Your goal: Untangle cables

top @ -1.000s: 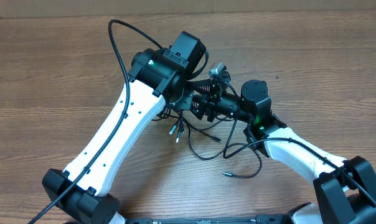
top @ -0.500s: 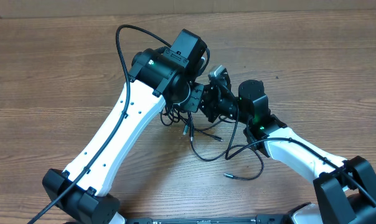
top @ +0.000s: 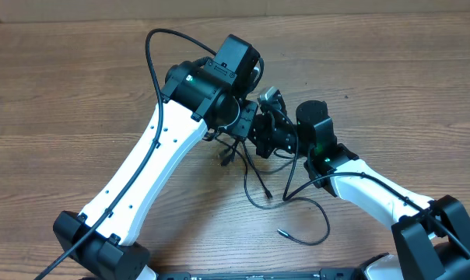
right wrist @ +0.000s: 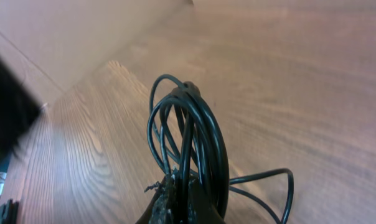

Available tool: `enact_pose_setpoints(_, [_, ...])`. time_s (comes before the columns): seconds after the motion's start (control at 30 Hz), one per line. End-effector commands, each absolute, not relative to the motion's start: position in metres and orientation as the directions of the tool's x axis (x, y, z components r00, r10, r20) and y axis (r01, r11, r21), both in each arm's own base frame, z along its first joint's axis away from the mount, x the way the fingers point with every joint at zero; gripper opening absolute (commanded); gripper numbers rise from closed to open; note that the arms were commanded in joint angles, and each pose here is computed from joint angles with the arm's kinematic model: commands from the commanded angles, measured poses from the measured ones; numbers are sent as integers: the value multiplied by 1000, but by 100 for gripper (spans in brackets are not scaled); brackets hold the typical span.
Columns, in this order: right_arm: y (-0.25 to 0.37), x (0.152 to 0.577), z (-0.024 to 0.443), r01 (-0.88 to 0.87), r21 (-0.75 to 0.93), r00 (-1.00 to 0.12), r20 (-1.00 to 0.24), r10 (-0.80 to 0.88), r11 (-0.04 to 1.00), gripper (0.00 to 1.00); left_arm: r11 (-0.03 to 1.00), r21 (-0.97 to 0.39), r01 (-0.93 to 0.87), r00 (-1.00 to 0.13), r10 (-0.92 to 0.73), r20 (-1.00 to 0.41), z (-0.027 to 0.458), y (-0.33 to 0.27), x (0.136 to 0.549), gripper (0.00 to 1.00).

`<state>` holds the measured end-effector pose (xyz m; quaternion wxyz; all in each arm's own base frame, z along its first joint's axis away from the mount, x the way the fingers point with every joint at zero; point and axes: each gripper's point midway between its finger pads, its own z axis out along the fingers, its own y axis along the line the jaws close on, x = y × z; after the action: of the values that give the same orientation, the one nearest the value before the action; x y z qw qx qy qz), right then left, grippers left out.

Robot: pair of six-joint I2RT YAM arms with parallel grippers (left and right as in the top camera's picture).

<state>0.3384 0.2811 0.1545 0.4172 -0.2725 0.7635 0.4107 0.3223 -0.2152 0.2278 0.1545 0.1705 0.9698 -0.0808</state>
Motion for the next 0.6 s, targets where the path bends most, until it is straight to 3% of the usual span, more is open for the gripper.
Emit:
enact_pose_setpoints(0.0, [285, 330, 160, -781, 418, -506, -859, -80, 464, 4, 946, 28, 323, -872, 310, -379, 231, -199, 339, 23])
enact_pose_setpoints(0.17, [290, 320, 164, -804, 434, -508, -857, -90, 406, 4, 933, 284, 220, -841, 329, -429, 241, -158, 363, 30])
enact_pose_setpoints(0.3, [291, 317, 167, -815, 436, -503, -860, -91, 382, 4, 859, 350, 374, -804, 488, -340, 230, -159, 362, 39])
enact_pose_setpoints(0.4, [297, 308, 180, -846, 439, -481, -873, -77, 304, 4, 813, 376, 444, -800, 549, -241, 210, -157, 362, 39])
enact_pose_setpoints(0.5, [300, 304, 191, -865, 435, -462, -885, -59, 252, 4, 776, 377, 505, -792, 591, -155, 188, -159, 361, 18])
enact_pose_setpoints(0.57, [301, 304, 193, -868, 429, -455, -889, -53, 250, 4, 738, 308, 600, -750, 653, -105, 172, -172, 356, 12])
